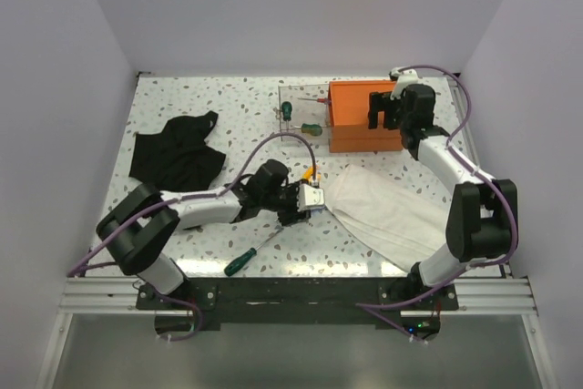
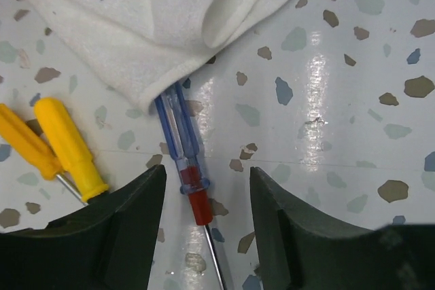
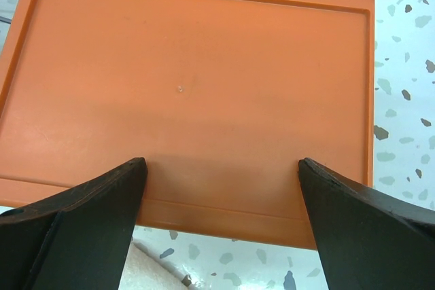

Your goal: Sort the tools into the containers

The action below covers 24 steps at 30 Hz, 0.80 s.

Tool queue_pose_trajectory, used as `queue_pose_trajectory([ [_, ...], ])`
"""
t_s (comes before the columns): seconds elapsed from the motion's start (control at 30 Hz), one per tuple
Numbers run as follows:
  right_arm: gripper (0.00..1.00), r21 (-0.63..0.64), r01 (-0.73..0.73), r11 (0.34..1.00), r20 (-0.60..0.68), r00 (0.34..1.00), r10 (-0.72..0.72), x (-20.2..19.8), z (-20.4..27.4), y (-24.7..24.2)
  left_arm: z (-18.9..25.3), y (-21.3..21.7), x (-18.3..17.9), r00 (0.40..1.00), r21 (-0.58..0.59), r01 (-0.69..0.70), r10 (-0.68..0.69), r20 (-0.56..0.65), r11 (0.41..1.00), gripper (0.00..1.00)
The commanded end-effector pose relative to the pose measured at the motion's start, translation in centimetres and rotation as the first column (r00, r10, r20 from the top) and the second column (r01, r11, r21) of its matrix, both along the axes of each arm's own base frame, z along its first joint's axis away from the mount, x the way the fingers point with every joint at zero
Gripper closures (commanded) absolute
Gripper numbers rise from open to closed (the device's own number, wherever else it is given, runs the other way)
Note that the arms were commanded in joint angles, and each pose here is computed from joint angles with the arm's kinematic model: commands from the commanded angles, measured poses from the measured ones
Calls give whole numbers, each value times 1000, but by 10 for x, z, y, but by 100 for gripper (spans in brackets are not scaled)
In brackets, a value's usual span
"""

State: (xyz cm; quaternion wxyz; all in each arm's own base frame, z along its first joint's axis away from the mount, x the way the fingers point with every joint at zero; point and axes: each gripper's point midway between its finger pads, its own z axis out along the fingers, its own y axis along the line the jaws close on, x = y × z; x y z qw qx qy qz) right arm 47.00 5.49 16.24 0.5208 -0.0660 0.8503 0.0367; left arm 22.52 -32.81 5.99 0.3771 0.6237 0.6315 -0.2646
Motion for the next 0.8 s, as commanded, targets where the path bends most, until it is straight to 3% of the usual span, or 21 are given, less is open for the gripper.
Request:
queue_pose_trajectory([
  [0.0, 2, -75, -22, 997, -321, 947, -4, -51, -79, -10, -20, -14, 21, 990, 66, -138, 136, 33, 988, 44],
  [0.1, 2, -73, -21, 997, -317, 948, -3, -52, -77, -10, -24, -18, 28, 981, 75, -192, 191, 14, 979, 46],
  [0.2, 2, -73, -21, 997, -317, 948, -3, -52, -77, -10, -16, -18, 31, 980, 71, -201, 199, 27, 977, 62],
  [0.27, 2, -74, -20, 997, -314, 949, -4, -52, -77, -10, -11, -16, 29, 985, 94, -173, 170, 30, 981, 79],
  [0.3, 2, -74, -18, 997, -314, 949, -6, -52, -77, -11, 2, -13, 30, 987, 81, -157, 154, 42, 984, 92],
  [0.37, 2, -74, -18, 997, -315, 949, -6, -52, -76, -11, 14, -5, 21, 996, 109, -90, 89, 13, 990, 99],
  [0.43, 2, -77, -21, 997, -315, 949, -4, -51, -75, -11, 45, 5, 23, 999, 71, -38, 37, 14, 997, 100],
  [0.47, 2, -78, -18, 997, -312, 950, -7, -49, -74, -11, 45, 15, 6, 998, 92, 64, -61, -28, 994, 100],
  [0.6, 2, -86, -17, 996, -302, 953, -10, -46, -71, -12, 63, 55, 6, 985, 176, 169, -163, -48, 970, 100],
  [0.73, 2, -91, -16, 996, -291, 957, -11, -47, -70, -13, 139, 42, 37, 997, -66, 57, -53, 55, 996, 100],
  [0.77, 2, -93, -16, 995, -291, 957, -12, -50, -70, -14, 169, 30, 58, 985, -156, 35, -8, 174, 987, 100],
])
